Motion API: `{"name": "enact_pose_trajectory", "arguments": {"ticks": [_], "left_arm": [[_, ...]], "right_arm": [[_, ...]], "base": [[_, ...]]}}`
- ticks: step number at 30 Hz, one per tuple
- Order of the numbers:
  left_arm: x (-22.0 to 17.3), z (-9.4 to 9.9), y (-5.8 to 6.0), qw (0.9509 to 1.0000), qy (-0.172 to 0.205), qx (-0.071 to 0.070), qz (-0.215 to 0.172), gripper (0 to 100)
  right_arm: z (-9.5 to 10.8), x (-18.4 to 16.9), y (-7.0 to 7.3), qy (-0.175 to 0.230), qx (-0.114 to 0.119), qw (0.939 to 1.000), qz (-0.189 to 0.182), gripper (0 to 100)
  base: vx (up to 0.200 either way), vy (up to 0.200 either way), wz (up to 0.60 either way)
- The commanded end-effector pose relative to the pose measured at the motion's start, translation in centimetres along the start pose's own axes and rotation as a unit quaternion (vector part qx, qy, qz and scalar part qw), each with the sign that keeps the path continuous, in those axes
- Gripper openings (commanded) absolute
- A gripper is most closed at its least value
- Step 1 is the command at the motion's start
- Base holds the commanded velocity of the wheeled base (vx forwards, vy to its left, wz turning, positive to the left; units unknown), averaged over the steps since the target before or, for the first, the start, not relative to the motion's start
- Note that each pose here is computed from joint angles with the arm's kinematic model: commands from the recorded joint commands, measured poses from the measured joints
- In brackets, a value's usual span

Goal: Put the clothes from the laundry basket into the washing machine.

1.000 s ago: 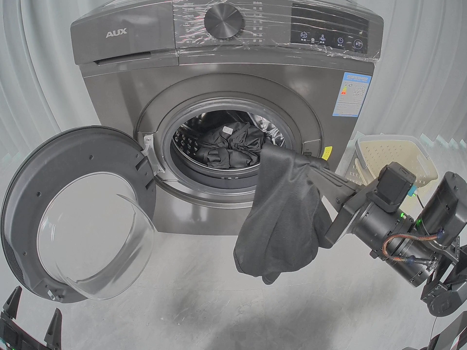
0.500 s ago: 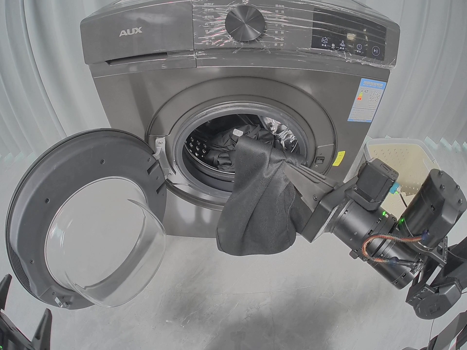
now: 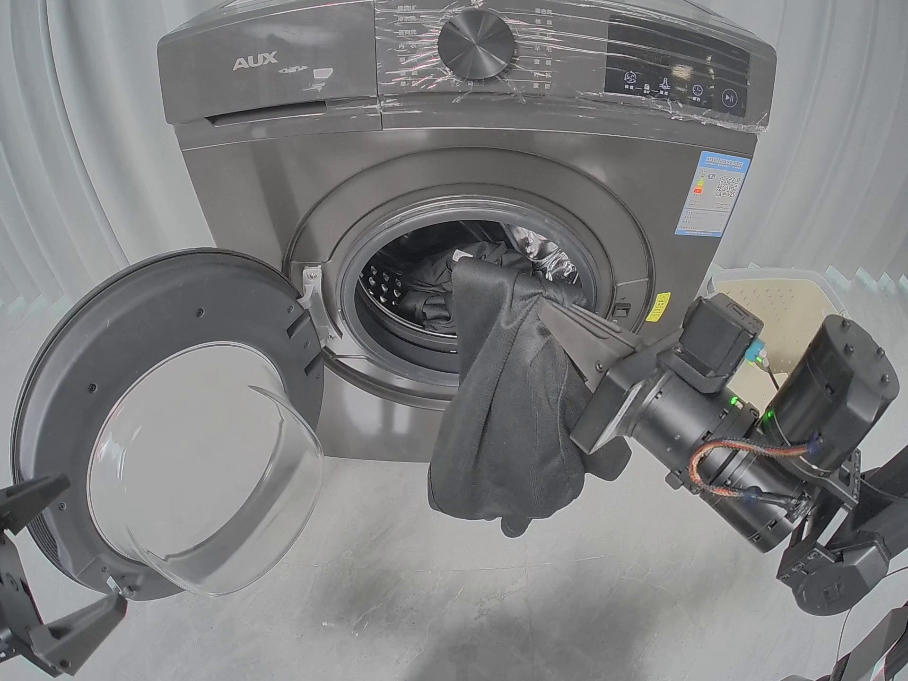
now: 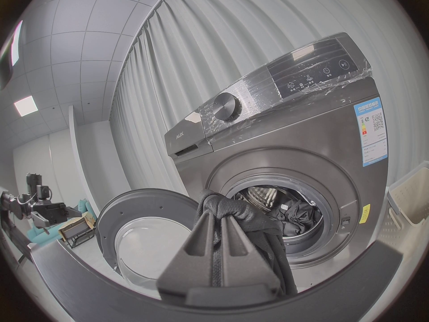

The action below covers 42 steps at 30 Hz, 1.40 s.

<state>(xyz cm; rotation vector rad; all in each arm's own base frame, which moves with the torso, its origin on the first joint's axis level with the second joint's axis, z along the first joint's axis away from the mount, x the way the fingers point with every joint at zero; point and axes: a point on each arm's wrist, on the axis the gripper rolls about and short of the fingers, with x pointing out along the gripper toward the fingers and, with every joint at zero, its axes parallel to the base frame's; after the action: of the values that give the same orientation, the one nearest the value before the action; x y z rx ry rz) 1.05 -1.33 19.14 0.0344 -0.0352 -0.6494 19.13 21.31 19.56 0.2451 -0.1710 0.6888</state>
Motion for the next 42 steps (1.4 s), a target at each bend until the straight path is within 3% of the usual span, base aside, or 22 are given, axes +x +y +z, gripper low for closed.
{"name": "enact_pose_trajectory", "arguments": {"ticks": [1, 7, 16, 22, 27, 32, 42], "left_arm": [[6.8, 2.0, 3.2, 0.9924, 0.059, -0.047, -0.098, 100], [11.5, 1.1, 3.7, 0.9899, 0.082, -0.051, -0.104, 100], [18.7, -1.8, 4.1, 0.9847, 0.116, -0.058, -0.116, 100], [22.4, -3.8, 4.3, 0.9843, 0.115, -0.057, -0.120, 100], [24.4, -4.7, 4.3, 0.9866, 0.123, -0.055, -0.091, 100], [25.5, -5.6, 3.9, 0.9845, 0.138, -0.056, -0.092, 100], [28.5, -7.5, 4.4, 0.9831, 0.156, -0.058, -0.076, 100]], "right_arm": [[0.3, 1.8, 0.3, -0.019, 0.004, 0.9998, 0.006, 0], [0.3, 2.7, -0.4, -0.020, 0.006, 0.9998, 0.003, 0], [1.5, 3.4, -0.8, -0.039, 0.005, 0.9992, -0.002, 0], [1.5, 3.4, -0.9, -0.040, 0.005, 0.9992, -0.003, 0], [1.4, 3.4, -0.9, -0.039, 0.005, 0.9992, -0.005, 0], [1.7, 3.7, -0.8, -0.045, 0.006, 0.9990, -0.005, 0], [1.9, 3.7, -0.7, -0.048, 0.008, 0.9988, -0.003, 0]], "base": [[0.000, 0.000, 0.00], [0.000, 0.000, 0.00], [0.000, 0.000, 0.00], [0.000, 0.000, 0.00], [0.000, 0.000, 0.00], [0.000, 0.000, 0.00], [0.000, 0.000, 0.00]]}}
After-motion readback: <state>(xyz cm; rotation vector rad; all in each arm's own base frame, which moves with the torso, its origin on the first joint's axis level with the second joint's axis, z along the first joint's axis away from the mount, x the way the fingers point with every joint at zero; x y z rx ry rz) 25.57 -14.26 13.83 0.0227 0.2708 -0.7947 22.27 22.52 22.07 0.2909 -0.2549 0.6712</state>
